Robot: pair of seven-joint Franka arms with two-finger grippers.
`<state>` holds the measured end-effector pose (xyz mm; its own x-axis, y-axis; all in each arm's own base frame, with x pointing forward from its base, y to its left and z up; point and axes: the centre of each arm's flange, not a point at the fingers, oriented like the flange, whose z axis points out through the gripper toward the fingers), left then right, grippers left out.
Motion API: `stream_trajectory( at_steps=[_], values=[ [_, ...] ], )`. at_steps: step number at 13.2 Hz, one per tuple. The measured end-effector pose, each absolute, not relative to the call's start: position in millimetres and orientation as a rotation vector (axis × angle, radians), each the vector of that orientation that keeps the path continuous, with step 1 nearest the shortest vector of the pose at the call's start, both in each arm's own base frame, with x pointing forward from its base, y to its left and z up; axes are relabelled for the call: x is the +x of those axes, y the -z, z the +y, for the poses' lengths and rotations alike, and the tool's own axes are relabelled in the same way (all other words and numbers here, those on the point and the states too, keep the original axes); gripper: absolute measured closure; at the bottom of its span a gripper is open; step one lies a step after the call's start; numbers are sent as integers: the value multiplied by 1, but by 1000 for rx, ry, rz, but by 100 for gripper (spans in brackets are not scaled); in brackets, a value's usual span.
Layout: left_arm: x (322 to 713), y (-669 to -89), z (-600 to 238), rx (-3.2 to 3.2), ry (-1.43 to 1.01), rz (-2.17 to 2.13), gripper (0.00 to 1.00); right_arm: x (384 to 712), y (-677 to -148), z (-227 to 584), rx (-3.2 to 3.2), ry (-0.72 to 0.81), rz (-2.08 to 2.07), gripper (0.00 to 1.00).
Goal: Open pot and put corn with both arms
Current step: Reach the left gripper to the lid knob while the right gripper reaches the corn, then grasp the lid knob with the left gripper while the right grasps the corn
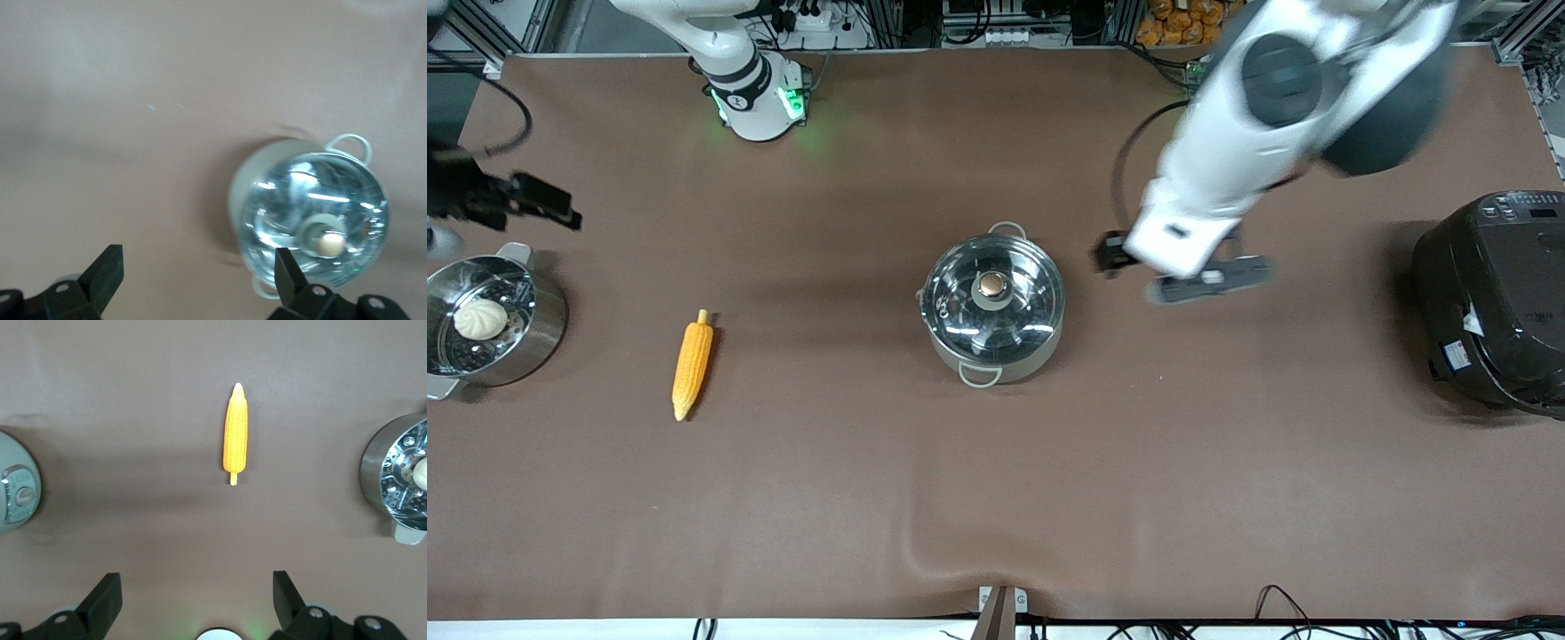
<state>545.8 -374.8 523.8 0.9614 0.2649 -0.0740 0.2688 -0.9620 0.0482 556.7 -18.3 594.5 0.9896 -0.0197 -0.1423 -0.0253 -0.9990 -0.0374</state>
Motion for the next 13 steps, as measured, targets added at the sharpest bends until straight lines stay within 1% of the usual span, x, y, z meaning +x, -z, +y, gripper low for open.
stream_trajectory(
  at_steps=[1,3,5,7,10,13],
  values=[
    [540,-505,-407,3047,107,472,0,571,-570,-19,-3094,-253,40,0],
    [535,-482,-442,3014,99,559,0,592,-529,-25,-3095,-296,67,0],
    [531,-460,-466,2992,81,626,0,609,-477,-44,-3087,-374,119,0],
    [523,-441,-483,3018,62,639,0,622,-422,-62,-3083,-400,162,0],
    [503,-421,-508,3055,65,627,0,627,-359,-64,-3094,-358,168,0],
    [502,-393,-517,3070,85,637,0,628,-327,-57,-3100,-350,153,0]
  ],
)
